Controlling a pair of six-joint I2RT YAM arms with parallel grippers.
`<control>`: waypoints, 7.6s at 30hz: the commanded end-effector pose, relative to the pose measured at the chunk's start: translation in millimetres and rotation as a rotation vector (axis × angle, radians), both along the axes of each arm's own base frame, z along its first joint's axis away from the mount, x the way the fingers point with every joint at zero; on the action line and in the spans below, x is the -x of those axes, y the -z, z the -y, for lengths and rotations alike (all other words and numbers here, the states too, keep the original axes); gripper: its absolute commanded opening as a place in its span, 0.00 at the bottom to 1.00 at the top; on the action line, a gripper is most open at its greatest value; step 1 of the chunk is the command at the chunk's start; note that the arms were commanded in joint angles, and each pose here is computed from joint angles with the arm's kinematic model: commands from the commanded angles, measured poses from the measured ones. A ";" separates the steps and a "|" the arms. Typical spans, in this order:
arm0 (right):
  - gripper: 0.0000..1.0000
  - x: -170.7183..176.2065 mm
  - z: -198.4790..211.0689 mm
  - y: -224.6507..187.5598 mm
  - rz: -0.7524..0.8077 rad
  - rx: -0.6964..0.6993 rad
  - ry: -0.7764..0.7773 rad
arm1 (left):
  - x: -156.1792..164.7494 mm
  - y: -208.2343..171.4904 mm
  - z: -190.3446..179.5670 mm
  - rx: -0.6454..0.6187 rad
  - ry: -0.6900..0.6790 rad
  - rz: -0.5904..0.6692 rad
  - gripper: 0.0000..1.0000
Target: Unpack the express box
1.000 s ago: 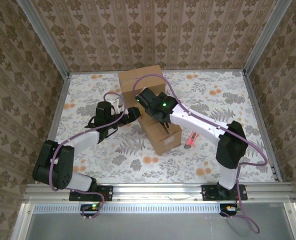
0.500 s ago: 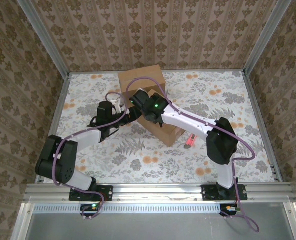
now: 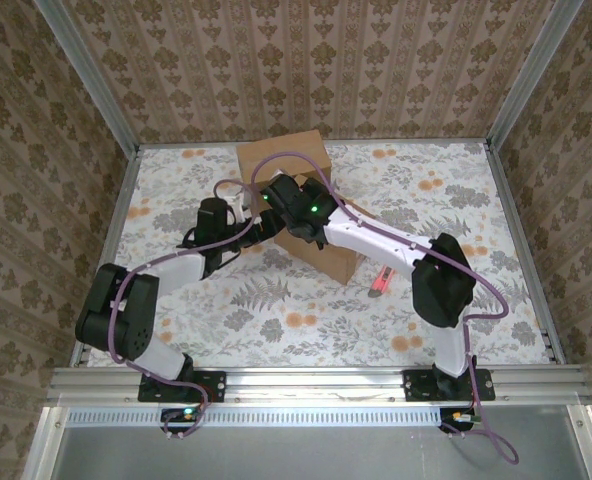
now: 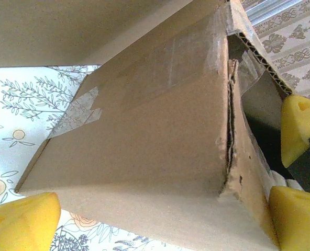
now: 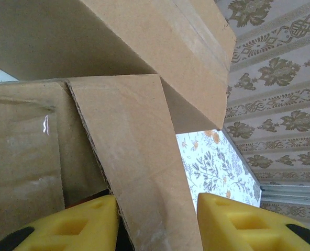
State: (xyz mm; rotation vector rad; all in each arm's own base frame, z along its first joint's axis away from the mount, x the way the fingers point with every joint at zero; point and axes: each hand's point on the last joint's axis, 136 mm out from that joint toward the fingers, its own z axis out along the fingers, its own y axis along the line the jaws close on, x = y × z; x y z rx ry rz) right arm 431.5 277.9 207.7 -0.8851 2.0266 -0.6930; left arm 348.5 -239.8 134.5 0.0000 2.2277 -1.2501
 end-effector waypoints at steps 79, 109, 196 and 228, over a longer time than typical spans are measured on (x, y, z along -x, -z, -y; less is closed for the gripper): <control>0.57 81.0 130.9 -24.6 -0.188 -0.454 0.470 | 32.1 -6.5 -15.0 -0.313 0.134 -0.135 1.00; 0.91 88.0 152.9 -26.0 -0.094 -0.558 0.775 | 35.1 -88.2 54.7 -0.253 0.290 0.041 1.00; 0.00 143.5 123.1 -33.1 -0.209 -1.027 0.323 | 67.6 -95.7 85.3 -1.070 0.185 0.083 1.00; 0.00 147.8 113.8 -22.4 -0.220 -1.008 0.313 | 79.3 -77.9 120.3 -0.888 0.207 0.031 1.00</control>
